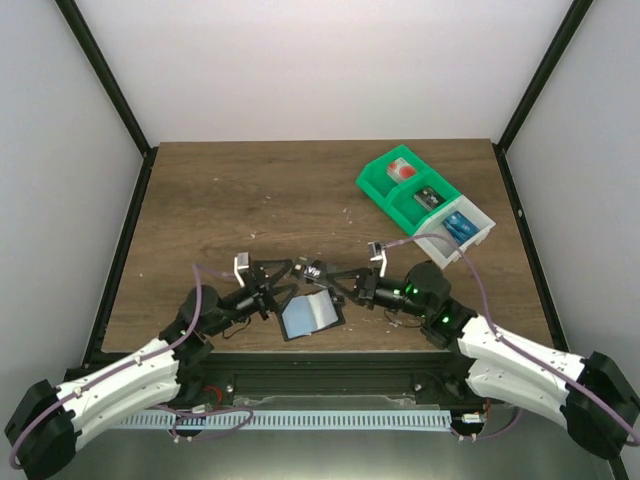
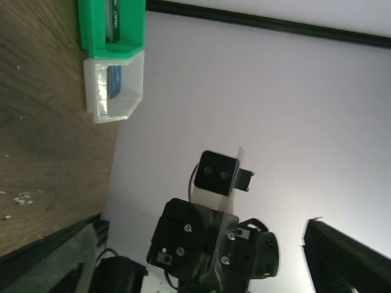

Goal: Take the credit cards out of the card holder

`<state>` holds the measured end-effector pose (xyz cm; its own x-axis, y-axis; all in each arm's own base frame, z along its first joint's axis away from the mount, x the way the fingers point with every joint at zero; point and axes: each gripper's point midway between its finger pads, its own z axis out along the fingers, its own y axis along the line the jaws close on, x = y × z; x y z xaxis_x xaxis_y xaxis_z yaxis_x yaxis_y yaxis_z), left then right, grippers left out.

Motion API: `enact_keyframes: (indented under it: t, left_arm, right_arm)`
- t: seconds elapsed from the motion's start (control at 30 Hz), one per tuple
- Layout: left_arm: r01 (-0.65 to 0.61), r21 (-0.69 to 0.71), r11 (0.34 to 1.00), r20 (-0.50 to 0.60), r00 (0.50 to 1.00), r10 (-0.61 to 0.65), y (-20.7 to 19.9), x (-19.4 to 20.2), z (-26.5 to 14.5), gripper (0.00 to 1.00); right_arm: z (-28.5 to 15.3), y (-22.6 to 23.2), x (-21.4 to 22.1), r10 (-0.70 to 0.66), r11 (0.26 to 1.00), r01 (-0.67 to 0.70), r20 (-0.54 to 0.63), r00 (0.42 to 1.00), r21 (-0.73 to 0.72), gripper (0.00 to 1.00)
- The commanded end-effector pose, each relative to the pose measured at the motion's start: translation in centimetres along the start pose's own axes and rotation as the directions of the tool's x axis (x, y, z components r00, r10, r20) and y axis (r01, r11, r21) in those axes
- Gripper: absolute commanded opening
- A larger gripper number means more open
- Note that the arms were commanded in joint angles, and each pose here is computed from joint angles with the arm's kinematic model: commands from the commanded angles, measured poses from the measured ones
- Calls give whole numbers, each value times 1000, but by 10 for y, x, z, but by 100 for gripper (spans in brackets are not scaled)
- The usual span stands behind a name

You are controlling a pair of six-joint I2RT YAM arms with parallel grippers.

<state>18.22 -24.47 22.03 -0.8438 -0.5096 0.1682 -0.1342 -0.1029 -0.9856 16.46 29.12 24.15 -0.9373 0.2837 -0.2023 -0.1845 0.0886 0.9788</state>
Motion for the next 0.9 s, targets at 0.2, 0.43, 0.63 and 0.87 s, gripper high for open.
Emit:
enact_keyframes:
  t: [0.2, 0.43, 0.63, 0.87]
  left_arm:
    - [-614, -143, 776, 96, 772, 629, -37, -20, -6, 100]
    - [-899, -256, 356, -107, 392, 914, -38, -23, -3, 100]
    - [-951, -267, 157, -259, 228, 939, -10, -26, -13, 100]
    - [-957, -267, 114, -236, 179, 955, -15, -27, -24, 100]
  right_arm:
    - [-46, -2, -76, -313, 942, 287, 149, 938, 173, 1]
    - [-83, -18, -150, -376, 890, 277, 240, 895, 361, 1]
    - [-140, -60, -235, -290, 857, 57, 389, 874, 512, 1]
    - [-179, -106, -286, -241, 769, -123, 462, 854, 627, 0]
